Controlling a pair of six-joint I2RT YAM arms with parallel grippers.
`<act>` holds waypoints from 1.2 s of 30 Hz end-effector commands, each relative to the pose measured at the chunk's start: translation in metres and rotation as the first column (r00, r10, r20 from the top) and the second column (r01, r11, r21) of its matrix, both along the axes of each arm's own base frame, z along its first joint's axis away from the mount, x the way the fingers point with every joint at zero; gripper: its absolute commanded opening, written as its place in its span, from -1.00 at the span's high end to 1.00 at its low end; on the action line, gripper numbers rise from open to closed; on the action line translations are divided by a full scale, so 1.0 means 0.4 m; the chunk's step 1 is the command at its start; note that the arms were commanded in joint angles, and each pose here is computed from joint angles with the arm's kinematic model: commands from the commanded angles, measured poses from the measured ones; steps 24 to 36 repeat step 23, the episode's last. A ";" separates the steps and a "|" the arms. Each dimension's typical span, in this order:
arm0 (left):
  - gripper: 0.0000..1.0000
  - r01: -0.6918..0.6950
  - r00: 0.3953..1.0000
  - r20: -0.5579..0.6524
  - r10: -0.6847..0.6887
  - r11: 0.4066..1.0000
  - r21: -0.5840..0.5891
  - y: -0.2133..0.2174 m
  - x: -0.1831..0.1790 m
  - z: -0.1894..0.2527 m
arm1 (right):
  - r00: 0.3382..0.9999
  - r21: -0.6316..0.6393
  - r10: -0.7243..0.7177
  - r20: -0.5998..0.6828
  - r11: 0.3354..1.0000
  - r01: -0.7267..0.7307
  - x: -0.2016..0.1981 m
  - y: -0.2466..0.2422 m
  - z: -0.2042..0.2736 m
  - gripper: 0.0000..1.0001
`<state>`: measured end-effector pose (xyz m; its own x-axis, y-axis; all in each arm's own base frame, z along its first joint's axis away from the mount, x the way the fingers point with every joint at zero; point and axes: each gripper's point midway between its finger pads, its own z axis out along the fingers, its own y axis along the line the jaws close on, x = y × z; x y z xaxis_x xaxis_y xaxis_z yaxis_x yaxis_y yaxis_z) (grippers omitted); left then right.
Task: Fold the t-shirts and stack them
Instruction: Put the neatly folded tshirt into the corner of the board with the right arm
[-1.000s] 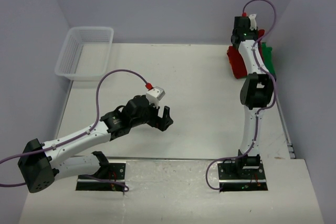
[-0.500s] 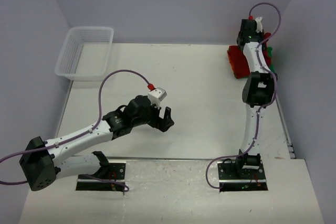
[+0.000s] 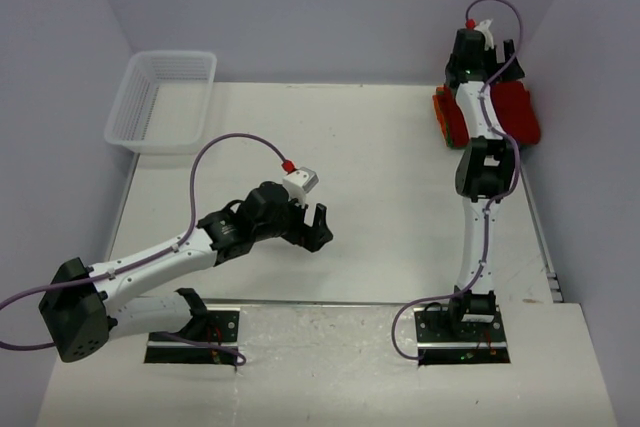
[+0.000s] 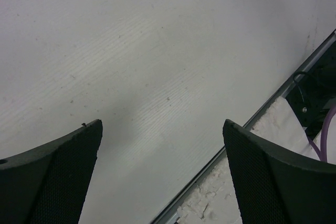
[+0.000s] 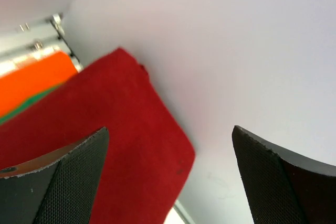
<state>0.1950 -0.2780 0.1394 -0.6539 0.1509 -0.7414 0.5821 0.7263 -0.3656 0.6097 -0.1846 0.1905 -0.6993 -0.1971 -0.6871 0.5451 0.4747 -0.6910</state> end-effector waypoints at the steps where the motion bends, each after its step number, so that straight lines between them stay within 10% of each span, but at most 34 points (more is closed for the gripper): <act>1: -0.91 0.002 1.000 -0.012 -0.003 0.998 -0.069 -0.019 -0.002 0.033 | 0.951 -0.060 0.067 0.302 0.997 -0.051 -0.026 0.125 0.373 -0.98; 10: -0.90 -0.168 0.984 0.054 0.168 0.986 0.000 0.021 0.073 0.062 | 0.894 0.197 0.286 0.344 0.909 -0.367 -0.139 0.447 0.455 -0.98; 16: -0.96 -0.330 0.939 0.100 0.328 0.944 0.002 0.066 0.123 0.099 | 0.728 0.610 0.448 0.519 0.403 -0.682 -0.262 0.723 0.378 -0.98; 19: -1.00 -0.382 0.914 0.138 0.382 0.924 -0.028 0.096 0.132 0.131 | 0.648 0.602 0.505 0.571 0.279 -0.748 -0.310 0.794 0.356 -0.98; 36: -1.00 -0.448 0.879 0.168 0.446 0.894 -0.027 0.141 0.137 0.147 | 0.631 0.607 0.506 0.589 0.239 -0.758 -0.363 0.797 0.321 -0.98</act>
